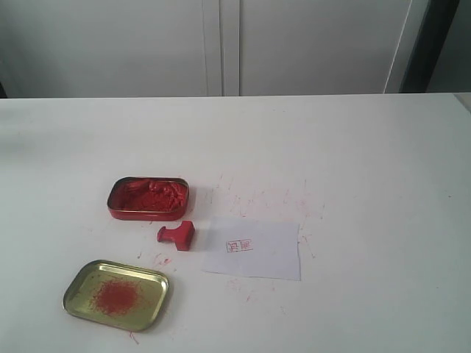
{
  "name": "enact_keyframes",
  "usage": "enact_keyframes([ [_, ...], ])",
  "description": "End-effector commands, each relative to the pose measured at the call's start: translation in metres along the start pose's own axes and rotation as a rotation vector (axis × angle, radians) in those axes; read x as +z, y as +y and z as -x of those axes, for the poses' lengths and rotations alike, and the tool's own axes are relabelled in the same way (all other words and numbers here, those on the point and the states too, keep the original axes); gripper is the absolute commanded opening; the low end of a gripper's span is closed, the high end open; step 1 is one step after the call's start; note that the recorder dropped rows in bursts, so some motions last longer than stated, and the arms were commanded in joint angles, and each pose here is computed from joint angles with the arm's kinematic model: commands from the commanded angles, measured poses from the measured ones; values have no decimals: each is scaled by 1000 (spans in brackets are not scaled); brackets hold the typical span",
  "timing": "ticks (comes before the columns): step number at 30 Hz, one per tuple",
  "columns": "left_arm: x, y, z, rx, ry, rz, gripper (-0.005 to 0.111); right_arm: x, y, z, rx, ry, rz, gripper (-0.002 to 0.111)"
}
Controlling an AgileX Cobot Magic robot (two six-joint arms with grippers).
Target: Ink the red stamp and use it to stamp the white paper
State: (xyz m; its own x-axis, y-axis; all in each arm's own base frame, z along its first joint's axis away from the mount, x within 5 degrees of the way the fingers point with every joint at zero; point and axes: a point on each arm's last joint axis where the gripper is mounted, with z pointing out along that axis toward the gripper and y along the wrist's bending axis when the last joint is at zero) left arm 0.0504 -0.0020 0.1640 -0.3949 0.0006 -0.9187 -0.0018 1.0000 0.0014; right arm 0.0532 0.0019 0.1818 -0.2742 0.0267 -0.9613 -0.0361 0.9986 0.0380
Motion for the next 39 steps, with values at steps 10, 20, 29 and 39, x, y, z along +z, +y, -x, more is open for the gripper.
enact_keyframes([
  [10, 0, 0, 2, 1, -38, 5, 0, 0, 0, 0, -3, -15, -5, 0],
  [20, 0, 0, 2, 1, -38, 5, 0, 0, 0, 0, -3, -15, -5, 0],
  [29, 0, 0, 2, 1, -38, 5, 0, 0, 0, 0, -3, -15, -5, 0],
  [39, 0, 0, 2, 1, -38, 5, 0, 0, 0, 0, -3, -15, -5, 0],
])
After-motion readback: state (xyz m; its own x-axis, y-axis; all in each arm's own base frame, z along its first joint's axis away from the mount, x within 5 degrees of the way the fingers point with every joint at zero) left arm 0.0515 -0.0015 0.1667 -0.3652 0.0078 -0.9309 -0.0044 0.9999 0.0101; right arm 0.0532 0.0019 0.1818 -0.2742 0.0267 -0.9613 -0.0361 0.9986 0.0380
